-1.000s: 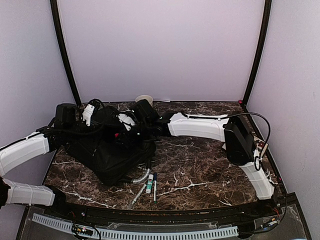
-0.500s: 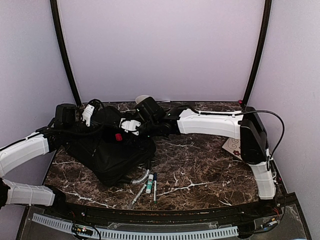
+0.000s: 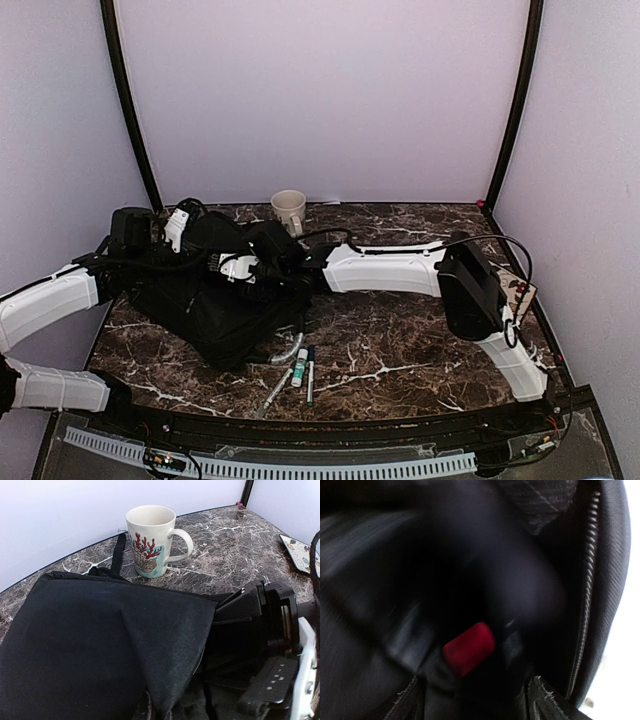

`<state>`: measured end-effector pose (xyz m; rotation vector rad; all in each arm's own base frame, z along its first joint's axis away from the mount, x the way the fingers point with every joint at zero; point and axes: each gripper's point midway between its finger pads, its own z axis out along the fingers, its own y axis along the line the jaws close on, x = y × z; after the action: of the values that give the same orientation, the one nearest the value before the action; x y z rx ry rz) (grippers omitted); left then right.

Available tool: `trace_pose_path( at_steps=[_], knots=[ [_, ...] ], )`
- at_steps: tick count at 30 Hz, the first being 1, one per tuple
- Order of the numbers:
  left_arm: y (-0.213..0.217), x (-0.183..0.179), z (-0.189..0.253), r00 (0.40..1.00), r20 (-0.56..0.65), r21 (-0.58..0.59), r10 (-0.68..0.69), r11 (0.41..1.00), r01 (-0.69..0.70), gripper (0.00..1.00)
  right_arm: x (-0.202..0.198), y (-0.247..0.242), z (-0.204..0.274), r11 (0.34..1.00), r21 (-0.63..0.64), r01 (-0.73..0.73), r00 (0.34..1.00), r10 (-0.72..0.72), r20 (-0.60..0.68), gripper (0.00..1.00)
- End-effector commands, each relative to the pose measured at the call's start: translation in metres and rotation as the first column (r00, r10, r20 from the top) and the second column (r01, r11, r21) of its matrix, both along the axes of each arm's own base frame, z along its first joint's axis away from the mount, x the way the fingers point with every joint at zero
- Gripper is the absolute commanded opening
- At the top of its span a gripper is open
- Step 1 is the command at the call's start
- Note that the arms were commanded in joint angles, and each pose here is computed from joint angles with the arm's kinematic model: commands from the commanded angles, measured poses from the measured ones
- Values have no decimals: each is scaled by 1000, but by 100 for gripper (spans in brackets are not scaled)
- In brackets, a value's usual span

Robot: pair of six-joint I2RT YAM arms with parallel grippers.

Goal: Pack the student bag
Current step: Adjust the pen in the second largest pocket of the bag.

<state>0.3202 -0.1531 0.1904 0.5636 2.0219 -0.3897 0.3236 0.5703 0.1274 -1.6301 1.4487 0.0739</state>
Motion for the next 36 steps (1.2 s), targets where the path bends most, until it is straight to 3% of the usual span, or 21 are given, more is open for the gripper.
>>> trace_pose_path(
  at_steps=[1,7,10,13,17,22,29,36],
  knots=[
    [-21,0,52,982,162,-87,-93,990,109,0,58,5,25,961,166,223,946,-254,200,69],
    [-19,-1,53,982,169,-84,-87,991,102,0,89,-2,71,846,367,387,854,-479,203,45],
    [-19,-1,55,980,177,-82,-86,991,102,0,67,10,67,894,323,311,932,-354,82,45],
    [-18,-1,56,981,178,-82,-81,992,97,0,16,25,42,971,201,126,990,-112,-80,57],
    [-17,-1,56,981,181,-80,-75,993,91,0,-27,11,35,990,138,39,970,-4,-242,63],
    [-15,-1,57,980,186,-76,-66,994,81,0,-57,-16,47,993,122,-10,948,49,-316,65],
    [-13,-1,58,980,191,-68,-57,995,71,0,-112,-59,42,970,40,-240,850,230,-474,61],
    [-14,-1,59,979,193,-70,-65,994,80,0,-169,-126,-14,836,-135,-532,702,346,-622,44]
  ],
)
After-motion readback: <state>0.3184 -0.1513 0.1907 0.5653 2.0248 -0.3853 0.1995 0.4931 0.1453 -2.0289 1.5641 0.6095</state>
